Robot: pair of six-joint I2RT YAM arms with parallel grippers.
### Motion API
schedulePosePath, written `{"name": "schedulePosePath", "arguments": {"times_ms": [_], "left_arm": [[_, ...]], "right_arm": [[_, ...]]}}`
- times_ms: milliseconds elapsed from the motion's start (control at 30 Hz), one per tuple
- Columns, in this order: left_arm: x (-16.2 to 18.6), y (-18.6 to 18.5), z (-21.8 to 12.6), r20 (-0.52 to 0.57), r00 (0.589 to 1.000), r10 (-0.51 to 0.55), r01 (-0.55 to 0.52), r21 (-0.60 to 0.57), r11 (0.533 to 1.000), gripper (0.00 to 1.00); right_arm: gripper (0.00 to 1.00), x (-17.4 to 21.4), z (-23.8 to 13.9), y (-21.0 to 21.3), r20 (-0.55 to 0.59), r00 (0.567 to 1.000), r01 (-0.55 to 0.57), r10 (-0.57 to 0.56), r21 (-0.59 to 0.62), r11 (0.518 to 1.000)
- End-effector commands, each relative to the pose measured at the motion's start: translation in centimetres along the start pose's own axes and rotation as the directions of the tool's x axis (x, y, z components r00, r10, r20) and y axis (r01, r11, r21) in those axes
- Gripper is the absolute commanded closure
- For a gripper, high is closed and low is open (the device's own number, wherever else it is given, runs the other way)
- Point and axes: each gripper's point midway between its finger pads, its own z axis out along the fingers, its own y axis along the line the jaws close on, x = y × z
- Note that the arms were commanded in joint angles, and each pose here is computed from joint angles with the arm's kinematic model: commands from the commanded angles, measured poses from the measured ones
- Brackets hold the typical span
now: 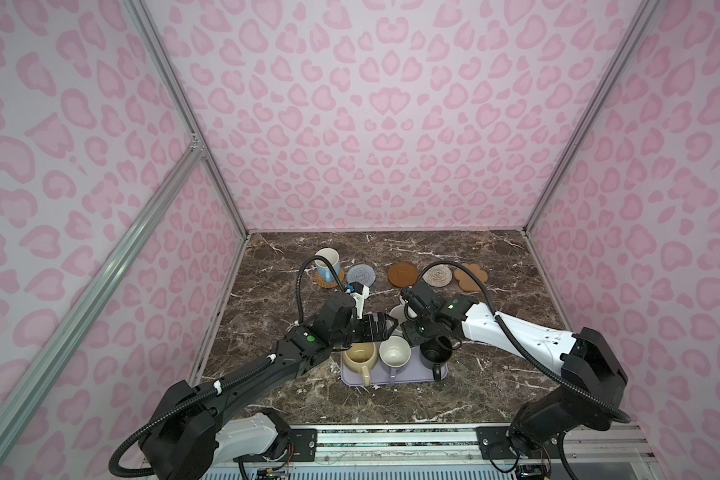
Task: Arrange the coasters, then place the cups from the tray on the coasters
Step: 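Close the right gripper on the speckled white mug and lift it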
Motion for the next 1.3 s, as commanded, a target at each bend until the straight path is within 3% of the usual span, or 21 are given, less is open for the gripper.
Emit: {"name": "schedulePosePath", "arguments": {"times_ms": [0, 833, 1267], "left_arm": [[-0.7, -0.5, 0.1, 0.033, 0.999, 0.007, -0.007, 0.02, 1.0, 0.03], [-1.0, 0.0, -0.7, 0.069, 0.998, 0.011, -0.01, -0.012, 1.0, 0.03], [-1.7, 0.6, -1.6, 0.123, 0.992, 0.019, -0.013, -0.048, 0.999, 0.03]], "right_arm": [[0.37, -0.3, 0.4, 0.2, 0.007, 1.0, 0.0, 0.0, -0.003, 1.0], [0.63, -1.3, 3.0, 0.4, -0.029, 1.0, -0.003, 0.004, 0.01, 1.0], [0.99, -2.4, 2.1, 0.8, 0.019, 1.0, -0.007, 0.006, 0.028, 1.0]]}}
